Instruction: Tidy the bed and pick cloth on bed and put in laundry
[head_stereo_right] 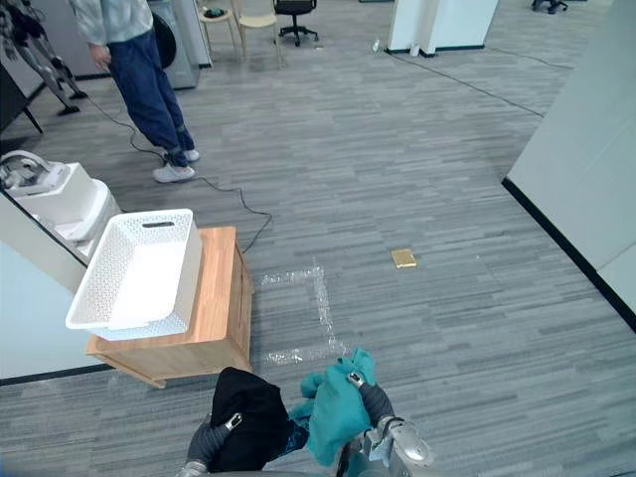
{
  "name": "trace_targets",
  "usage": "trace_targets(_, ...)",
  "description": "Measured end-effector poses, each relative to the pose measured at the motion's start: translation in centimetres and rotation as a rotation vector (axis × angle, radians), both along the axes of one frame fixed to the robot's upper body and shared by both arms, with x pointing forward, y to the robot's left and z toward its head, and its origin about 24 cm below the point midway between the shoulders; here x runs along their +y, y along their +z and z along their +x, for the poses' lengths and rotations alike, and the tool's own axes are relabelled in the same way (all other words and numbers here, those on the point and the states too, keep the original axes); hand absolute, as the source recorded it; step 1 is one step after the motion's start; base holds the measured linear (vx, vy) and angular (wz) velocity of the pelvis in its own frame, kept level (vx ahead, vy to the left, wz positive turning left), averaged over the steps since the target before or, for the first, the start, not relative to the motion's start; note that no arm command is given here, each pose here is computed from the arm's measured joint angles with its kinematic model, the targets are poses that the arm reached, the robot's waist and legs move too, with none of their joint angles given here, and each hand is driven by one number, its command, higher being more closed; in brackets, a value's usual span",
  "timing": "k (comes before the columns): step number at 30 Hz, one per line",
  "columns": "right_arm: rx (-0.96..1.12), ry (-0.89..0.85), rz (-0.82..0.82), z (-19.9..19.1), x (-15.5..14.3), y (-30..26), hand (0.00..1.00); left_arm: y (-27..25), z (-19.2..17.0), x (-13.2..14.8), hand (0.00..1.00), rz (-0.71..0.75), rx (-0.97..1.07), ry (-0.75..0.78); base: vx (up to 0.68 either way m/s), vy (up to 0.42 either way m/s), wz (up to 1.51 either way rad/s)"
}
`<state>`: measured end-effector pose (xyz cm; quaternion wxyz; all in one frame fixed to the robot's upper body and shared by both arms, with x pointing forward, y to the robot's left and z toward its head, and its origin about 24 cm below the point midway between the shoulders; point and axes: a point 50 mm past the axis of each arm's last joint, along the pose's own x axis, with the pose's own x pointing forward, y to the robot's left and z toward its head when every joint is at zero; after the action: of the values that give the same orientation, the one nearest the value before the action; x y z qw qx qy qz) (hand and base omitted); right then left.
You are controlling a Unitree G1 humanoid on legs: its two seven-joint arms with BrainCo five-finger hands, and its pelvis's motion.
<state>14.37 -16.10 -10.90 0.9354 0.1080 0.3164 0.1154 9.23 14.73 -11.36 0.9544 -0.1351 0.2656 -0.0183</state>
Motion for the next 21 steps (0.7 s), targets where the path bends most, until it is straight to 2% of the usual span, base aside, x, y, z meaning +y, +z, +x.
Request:
trace_targets(8, -0.003, -0.061, -0.021, -0.3, -1.7, 0.3, 1.00, 0.7, 0.5, -1.1, 1.00, -0.047, -0.040, -0.045, 0.26, -0.017, -0.03)
trace_targets(13, -0.009, -0.048, -0.001, -1.4, -0.6, 0.0, 1.00, 0.7, 0.9, 0.1, 1.00, -0.034, -0.046, -0.056, 0.29, 0.054, -0.04)
trace_targets(17, -0.025, -0.022, -0.011, -1.3, -0.1, 0.1, 1.00, 0.5, 0.8, -0.6, 1.00, -0.060, -0.013, -0.058, 0.19, 0.128, -0.15)
trace_targets(21, -0.028, -0.024, 0.010, -2.2, 0.7, 0.1, 1.00, 0.3, 0.4, 0.3, 1.00, -0.005, 0.028, -0.058, 0.25, 0.042, 0.40)
